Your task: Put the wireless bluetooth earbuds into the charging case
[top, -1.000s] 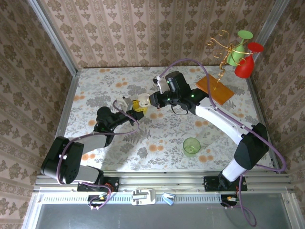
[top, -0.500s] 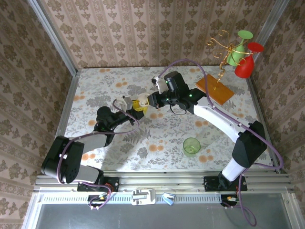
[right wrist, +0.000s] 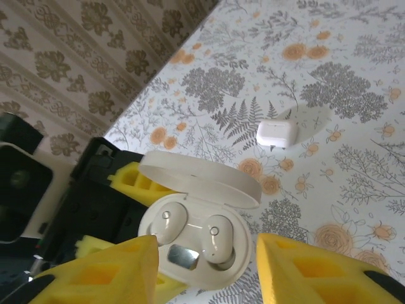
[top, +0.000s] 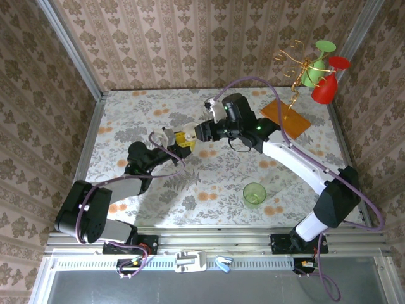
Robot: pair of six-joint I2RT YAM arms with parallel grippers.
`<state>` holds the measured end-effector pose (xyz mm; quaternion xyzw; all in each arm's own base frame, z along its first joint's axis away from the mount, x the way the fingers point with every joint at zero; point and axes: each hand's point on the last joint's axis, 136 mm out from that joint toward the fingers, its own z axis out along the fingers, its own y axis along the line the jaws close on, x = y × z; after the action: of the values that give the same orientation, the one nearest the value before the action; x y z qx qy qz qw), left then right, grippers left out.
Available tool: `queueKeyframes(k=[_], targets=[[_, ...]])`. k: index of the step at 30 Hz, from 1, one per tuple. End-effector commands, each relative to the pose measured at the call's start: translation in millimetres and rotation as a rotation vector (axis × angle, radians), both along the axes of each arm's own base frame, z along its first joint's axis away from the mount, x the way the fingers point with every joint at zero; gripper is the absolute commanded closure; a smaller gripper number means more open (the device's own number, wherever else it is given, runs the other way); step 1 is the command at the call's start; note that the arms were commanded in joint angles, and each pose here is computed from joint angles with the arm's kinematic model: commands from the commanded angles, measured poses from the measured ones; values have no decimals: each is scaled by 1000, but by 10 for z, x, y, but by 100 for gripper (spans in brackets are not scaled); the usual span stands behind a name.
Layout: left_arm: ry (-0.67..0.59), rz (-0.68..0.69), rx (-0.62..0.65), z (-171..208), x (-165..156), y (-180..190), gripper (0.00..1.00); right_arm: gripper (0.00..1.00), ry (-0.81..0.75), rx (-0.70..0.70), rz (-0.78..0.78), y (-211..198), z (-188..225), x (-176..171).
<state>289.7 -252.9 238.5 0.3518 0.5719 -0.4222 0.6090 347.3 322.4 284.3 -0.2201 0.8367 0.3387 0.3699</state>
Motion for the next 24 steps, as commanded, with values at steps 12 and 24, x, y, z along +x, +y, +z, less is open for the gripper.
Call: queueKeyframes(k=[12, 24], targets=[[-173, -98, 18, 75, -177, -70, 79, 44, 81, -83, -89, -41, 98, 209], [-184, -20, 0, 161, -111, 2, 80, 38, 146, -153, -47, -113, -89, 7]])
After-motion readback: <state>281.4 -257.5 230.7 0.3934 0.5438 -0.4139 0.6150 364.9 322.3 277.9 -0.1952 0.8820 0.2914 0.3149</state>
